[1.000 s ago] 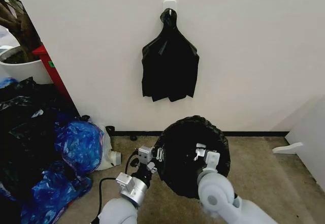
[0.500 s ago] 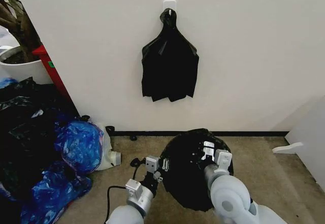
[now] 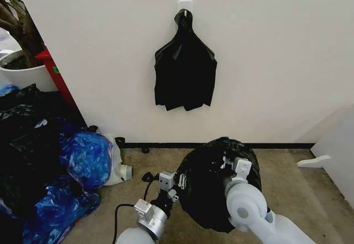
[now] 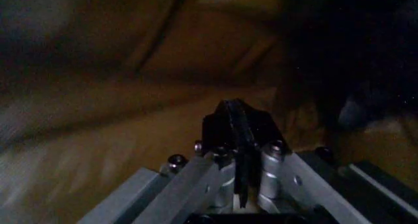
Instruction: Place the garbage bag over the trash bin.
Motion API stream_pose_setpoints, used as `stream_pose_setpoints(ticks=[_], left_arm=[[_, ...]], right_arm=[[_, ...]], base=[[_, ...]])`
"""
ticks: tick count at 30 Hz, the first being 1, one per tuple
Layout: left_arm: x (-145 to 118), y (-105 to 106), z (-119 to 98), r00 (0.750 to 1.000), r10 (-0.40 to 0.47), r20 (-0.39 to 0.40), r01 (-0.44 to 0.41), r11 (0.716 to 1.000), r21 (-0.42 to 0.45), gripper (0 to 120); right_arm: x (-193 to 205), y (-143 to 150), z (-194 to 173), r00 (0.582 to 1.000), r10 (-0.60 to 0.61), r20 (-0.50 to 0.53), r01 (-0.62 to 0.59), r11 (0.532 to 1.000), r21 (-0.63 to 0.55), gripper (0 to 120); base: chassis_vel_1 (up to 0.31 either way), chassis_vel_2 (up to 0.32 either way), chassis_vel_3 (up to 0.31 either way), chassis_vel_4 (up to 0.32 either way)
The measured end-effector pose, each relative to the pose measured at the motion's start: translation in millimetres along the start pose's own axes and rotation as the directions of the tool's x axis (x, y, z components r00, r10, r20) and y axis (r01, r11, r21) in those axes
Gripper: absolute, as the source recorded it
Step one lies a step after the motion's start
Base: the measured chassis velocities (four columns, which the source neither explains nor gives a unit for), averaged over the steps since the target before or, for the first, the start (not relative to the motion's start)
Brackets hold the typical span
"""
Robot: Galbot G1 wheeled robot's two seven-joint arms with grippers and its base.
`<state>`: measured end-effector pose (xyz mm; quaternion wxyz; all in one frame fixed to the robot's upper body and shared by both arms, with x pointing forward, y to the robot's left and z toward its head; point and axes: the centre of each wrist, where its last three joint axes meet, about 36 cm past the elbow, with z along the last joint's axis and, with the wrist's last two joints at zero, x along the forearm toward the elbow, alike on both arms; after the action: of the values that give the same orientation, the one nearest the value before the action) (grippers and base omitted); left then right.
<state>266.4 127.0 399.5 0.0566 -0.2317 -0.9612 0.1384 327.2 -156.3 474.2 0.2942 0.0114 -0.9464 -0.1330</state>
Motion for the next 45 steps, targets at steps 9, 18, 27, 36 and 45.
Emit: stream_pose_setpoints(ticks=[9, 18, 27, 36, 45], left_arm=[[-8.1, 0.4, 3.1, 0.998, -0.05, -0.049, 0.052, 0.998, 0.045, 1], [-16.4, 19.4, -1.8, 0.983, -0.153, -0.102, 0.164, 0.98, 0.114, 1], [-19.4, 35.8, -27.0, 0.94, -0.274, -0.203, 0.316, 0.922, 0.223, 1], [-18.7, 39.9, -40.0, 0.873, -0.353, -0.337, 0.437, 0.873, 0.218, 1], [-38.0, 40.4, -42.6, 0.84, -0.289, -0.459, 0.426, 0.875, 0.23, 1]], right_arm=[[47.7, 6.6, 1.0, 0.982, -0.191, 0.006, 0.191, 0.982, 0.0, 0], [89.0, 2.7, -15.3, 0.917, -0.396, 0.057, 0.393, 0.918, 0.053, 0], [90.0, -24.8, -55.9, 0.848, -0.492, 0.199, 0.465, 0.869, 0.169, 1], [77.4, -59.2, -57.8, 0.812, -0.374, 0.449, 0.274, 0.922, 0.273, 36], [81.2, -128.2, 5.1, 0.78, -0.368, 0.506, 0.151, 0.896, 0.418, 65]], base=[[0.0, 0.0, 0.0, 0.0], [0.0, 0.0, 0.0, 0.0], [0.0, 0.0, 0.0, 0.0], [0.0, 0.0, 0.0, 0.0], [0.0, 0.0, 0.0, 0.0]])
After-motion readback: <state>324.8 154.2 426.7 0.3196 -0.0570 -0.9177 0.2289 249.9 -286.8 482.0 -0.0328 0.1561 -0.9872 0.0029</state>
